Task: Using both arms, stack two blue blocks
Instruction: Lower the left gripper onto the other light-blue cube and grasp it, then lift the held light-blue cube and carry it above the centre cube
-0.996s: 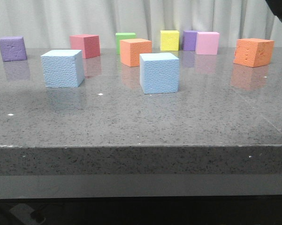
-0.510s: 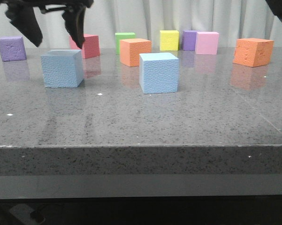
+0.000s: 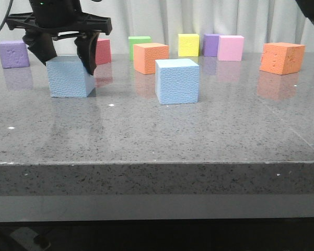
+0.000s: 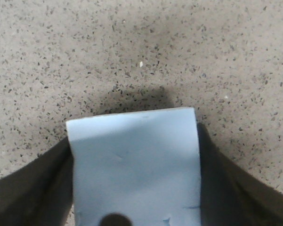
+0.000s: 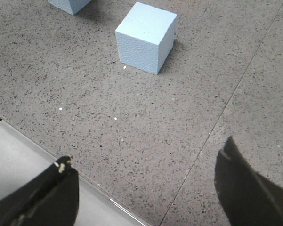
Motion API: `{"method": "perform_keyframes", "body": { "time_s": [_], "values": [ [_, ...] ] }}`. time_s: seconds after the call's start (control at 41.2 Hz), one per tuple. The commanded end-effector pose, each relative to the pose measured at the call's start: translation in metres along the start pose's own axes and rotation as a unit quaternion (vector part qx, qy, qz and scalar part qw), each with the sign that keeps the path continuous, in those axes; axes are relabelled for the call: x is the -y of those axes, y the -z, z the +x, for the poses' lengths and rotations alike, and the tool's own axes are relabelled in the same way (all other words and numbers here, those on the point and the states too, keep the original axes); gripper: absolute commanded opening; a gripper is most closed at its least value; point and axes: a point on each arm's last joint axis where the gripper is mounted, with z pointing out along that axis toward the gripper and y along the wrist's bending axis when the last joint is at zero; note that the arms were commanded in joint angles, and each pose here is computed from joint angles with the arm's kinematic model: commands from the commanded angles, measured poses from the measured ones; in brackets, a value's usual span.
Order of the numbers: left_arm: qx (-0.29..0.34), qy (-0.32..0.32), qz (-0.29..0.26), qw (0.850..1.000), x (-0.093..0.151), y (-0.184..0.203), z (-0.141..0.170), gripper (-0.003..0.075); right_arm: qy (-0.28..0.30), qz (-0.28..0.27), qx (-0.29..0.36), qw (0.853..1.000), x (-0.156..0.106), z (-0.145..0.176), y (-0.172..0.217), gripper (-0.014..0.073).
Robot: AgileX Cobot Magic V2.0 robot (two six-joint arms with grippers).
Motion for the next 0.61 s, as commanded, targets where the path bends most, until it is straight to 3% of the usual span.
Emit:
{"method": "perform_keyframes", "body": {
  "time_s": [0.0, 0.17, 0.316, 0.437, 0.583],
  "values": [
    [0.050, 0.008, 0.021, 0.999, 0.003, 0.035, -0.009, 0.0343, -0.001, 0.006, 0.045, 0.999, 0.001, -0.011, 0.007, 0.0599],
    [0.060, -0.046, 0.029, 0.997, 0.005, 0.056, -0.017, 0.0344, -0.001, 0.006, 0.045, 0.999, 0.001, -0.011, 0.007, 0.0599],
    [0.091, -0.137, 0.096, 0.982, 0.018, 0.086, -0.026, 0.0344, -0.001, 0.006, 0.045, 0.999, 0.001, -0.011, 0.007, 0.0599],
    [0.140, -0.241, 0.163, 0.946, 0.031, 0.114, -0.031, 0.0344, -0.001, 0.006, 0.045, 0.999, 0.001, -0.011, 0.007, 0.0599],
    [0.186, -0.374, 0.231, 0.879, 0.052, 0.137, -0.027, 0.0344, -0.001, 0.006, 0.045, 0.999, 0.001, -0.011, 0.007, 0.0599]
  ]
}}
